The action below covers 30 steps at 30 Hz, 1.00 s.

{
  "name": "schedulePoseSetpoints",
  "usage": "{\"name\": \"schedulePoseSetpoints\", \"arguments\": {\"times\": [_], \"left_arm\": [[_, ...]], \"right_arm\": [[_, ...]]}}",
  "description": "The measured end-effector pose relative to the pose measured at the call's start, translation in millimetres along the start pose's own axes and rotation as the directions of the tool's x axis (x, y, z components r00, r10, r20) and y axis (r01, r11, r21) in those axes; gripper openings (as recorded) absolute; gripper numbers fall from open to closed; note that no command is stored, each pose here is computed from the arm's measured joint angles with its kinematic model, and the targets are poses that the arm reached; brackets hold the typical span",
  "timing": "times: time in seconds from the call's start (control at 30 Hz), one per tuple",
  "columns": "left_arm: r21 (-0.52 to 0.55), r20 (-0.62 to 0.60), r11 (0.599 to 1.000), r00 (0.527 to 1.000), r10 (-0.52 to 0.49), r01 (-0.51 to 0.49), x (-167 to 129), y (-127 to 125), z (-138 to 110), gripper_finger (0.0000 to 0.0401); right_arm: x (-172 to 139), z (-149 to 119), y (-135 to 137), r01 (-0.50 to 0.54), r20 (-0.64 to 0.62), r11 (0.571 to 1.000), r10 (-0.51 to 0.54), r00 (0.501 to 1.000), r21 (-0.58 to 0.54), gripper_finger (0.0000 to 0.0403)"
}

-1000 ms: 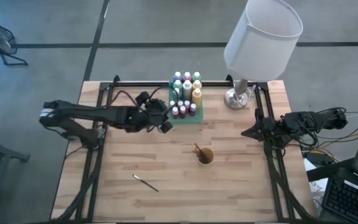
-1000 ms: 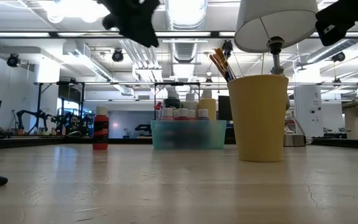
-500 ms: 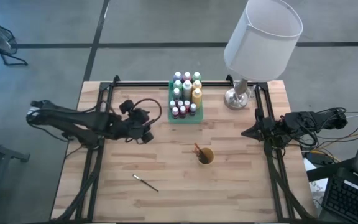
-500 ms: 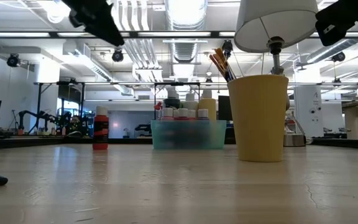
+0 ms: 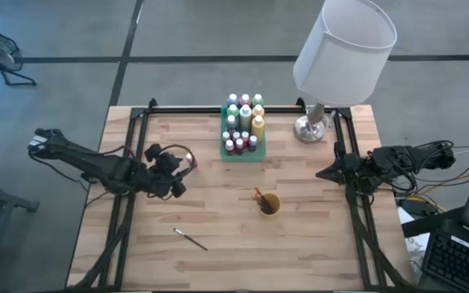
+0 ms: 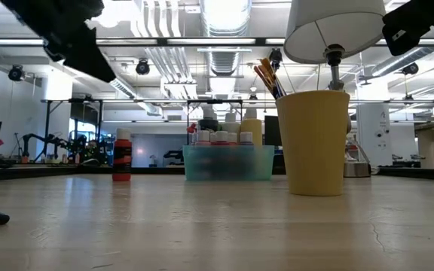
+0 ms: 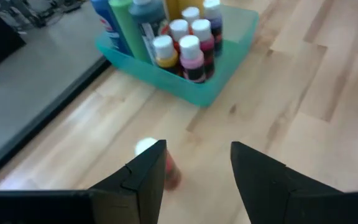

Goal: Pick & Place Paint Supplies
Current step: Put the red paint bottle into the green bin

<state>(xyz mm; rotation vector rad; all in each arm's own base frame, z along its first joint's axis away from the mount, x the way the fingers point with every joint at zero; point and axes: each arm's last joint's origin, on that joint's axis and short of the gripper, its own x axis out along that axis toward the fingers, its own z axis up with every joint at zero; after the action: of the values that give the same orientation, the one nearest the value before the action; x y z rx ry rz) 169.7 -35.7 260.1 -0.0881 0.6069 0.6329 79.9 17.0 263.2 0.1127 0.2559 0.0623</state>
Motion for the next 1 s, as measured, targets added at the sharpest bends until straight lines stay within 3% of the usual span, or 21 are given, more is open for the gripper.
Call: {"name": "schedulePoseSetpoints", "arguments": {"times": [0.2, 0.33, 0.53, 0.83, 1.0], "left_arm": [[-0.011, 0.012, 0.999, 0.999, -0.044, 0.044, 3.8, -6.4, -23.9, 0.0227], [0.031, -0.021, 0.999, 1.000, -0.016, 0.016, 12.9, -4.9, -42.4, 0.0257], [0.039, -0.005, 0.999, 1.000, 0.019, -0.019, 29.1, -2.1, -71.3, 0.0264], [-0.176, 0.114, 0.984, 0.992, 0.051, -0.030, 49.1, 3.0, -107.2, 0.0261], [-0.199, 0.111, 0.978, 0.990, 0.090, -0.066, 54.1, 9.9, -121.7, 0.0261]], "right_arm": [[0.0, 0.1, 0.0, 0.000, 0.000, 1.000, 0.000, 1.000, 0.000, 0.0008], [0.0, 0.1, 0.0, 0.000, 0.000, 1.000, 0.000, 1.000, 0.000, 0.0008], [0.1, 0.0, 0.0, 0.000, 0.000, 1.000, 0.000, 1.000, 0.000, 0.0008], [0.0, 0.0, 0.0, 0.000, 0.000, 1.000, 0.000, 1.000, 0.000, 0.0008], [0.0, 0.0, 0.0, 0.000, 0.000, 1.000, 0.000, 1.000, 0.000, 0.0008]]}}
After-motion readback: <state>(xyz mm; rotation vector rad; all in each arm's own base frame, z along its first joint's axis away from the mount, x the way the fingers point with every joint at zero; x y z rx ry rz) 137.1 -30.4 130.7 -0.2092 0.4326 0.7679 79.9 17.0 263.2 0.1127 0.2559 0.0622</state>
